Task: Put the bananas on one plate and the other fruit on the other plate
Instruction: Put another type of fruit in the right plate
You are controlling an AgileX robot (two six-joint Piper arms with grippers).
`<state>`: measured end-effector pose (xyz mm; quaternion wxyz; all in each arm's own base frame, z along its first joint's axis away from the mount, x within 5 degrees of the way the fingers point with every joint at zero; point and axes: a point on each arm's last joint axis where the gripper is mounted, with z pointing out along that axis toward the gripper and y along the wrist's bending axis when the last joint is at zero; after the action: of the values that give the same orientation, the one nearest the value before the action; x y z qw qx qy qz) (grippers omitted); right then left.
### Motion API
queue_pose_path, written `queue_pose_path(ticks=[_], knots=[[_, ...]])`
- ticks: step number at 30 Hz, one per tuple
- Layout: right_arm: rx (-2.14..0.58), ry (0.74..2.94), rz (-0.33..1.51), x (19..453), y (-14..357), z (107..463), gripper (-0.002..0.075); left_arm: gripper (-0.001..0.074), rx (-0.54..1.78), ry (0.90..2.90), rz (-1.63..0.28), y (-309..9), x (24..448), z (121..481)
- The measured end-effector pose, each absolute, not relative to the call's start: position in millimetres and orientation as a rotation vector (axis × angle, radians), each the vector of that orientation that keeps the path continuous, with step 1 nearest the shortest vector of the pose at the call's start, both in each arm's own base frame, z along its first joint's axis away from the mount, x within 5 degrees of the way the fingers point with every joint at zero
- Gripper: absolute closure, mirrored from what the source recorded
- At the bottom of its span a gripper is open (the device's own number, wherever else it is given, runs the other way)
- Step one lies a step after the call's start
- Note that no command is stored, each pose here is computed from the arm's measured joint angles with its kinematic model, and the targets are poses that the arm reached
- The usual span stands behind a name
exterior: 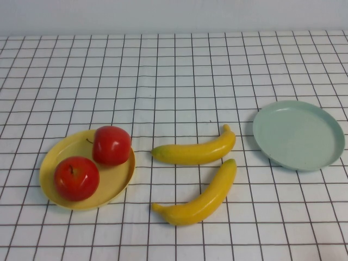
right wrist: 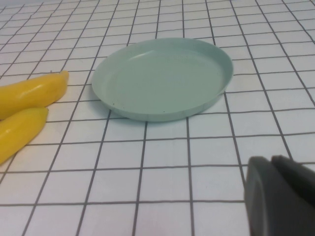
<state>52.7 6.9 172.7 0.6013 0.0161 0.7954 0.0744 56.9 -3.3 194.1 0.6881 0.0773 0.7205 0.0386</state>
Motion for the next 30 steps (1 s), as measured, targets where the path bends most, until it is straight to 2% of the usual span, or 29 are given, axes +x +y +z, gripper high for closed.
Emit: queue_pose_path(ticks=[10,30], knots=[[0.037,1.843,0.172,52.7,6.9,172.7,0.0741,0.0737,0.172,1.863,0.044,-3.9,52.7,171.7],[0.037,1.845,0.172,52.6,6.9,172.5,0.0742,0.0737,0.163,1.868,0.037,-3.9,52.5,171.3]])
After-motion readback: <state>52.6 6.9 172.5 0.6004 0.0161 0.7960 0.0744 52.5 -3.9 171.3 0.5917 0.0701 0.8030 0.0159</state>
